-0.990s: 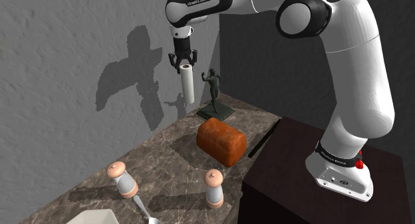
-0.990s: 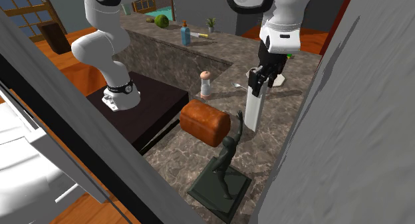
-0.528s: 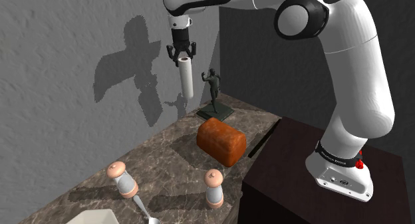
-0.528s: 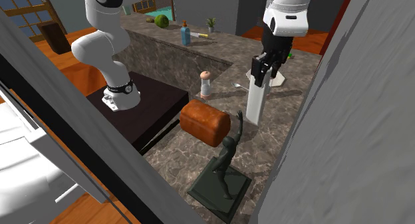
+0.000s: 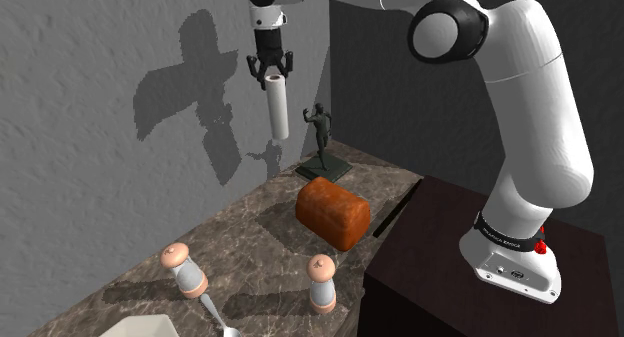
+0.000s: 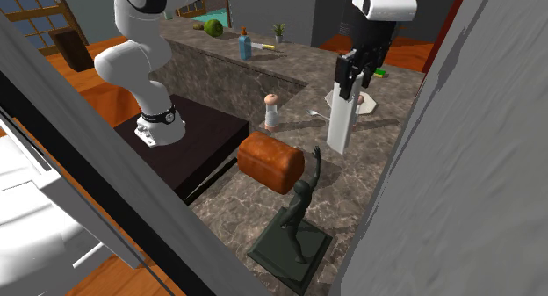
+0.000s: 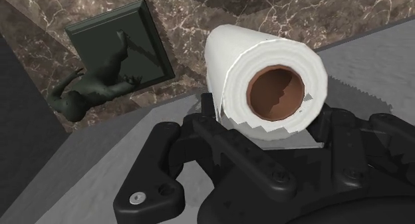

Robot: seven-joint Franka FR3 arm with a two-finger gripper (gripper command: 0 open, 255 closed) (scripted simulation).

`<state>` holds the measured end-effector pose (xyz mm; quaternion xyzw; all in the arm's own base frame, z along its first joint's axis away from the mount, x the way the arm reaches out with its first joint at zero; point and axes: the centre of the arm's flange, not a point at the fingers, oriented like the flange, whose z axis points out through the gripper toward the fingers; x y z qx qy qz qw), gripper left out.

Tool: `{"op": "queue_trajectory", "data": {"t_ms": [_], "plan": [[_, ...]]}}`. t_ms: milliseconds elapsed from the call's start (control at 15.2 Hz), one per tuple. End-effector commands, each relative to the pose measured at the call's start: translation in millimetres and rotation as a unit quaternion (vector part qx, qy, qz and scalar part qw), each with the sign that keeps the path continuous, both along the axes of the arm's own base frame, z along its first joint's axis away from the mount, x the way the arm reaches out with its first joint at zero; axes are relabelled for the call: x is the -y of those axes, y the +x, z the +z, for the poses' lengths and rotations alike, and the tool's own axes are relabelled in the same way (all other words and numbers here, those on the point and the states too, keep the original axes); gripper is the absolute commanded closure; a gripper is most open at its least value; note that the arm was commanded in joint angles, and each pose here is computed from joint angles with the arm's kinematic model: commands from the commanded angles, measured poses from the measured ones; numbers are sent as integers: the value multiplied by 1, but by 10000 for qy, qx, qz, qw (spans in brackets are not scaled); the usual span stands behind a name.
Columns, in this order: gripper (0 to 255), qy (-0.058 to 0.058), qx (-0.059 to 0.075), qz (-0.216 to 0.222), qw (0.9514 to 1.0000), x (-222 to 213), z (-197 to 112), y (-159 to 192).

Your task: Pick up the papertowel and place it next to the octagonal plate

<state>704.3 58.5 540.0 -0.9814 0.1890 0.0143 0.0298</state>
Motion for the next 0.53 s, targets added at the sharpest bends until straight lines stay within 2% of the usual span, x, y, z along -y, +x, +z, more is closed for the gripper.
{"op": "queue_trajectory", "data": {"t_ms": [0, 462], "plan": [[255, 1, -1, 1, 10000, -17, -5, -8], [255, 1, -1, 1, 10000, -98, -35, -41]]}}
